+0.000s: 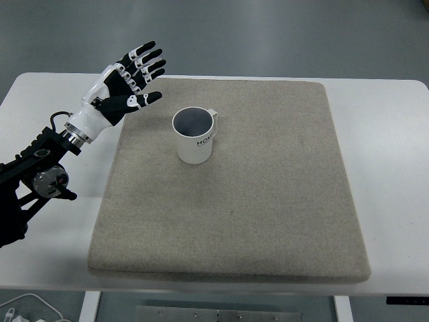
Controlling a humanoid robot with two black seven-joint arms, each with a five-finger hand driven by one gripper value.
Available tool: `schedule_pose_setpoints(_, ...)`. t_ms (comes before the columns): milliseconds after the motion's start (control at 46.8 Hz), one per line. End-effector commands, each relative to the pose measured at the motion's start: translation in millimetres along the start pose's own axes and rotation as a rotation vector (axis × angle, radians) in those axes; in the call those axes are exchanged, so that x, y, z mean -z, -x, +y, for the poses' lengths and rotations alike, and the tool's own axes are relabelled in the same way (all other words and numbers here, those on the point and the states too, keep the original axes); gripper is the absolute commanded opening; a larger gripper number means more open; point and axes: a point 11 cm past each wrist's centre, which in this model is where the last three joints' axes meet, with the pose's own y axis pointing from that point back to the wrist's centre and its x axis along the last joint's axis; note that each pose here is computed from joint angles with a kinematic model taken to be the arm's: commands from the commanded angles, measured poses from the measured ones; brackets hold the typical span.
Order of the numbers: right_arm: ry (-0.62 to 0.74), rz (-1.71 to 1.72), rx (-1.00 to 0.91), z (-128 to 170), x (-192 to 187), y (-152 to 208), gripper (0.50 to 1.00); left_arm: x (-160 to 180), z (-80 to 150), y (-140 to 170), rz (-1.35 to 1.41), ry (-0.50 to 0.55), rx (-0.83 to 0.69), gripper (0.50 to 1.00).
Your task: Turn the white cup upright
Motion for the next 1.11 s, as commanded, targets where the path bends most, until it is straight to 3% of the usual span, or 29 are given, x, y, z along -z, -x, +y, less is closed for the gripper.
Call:
schedule_pose_setpoints(0, 0.000, 0.000, 0.000, 0, 0, 0, 0.930, -11, 3, -12, -0.023, 0.005, -0.018, 0.992)
schedule_pose_setpoints(406, 0.000, 0.000, 0.000, 0, 0, 0, 0.930, -46, -8, -43, -0.065, 0.052, -0.080, 0.994)
schedule_pose_setpoints(726, 0.000, 0.000, 0.000, 0, 0, 0, 0.930, -28, -4, -65, 0.108, -0.125, -0.209, 0.996)
schedule_pose_setpoints(1089, 0.000, 0.000, 0.000, 0, 0, 0, 0.928, -18, -5, -67, 0.315, -0.235, -0.266, 0.996)
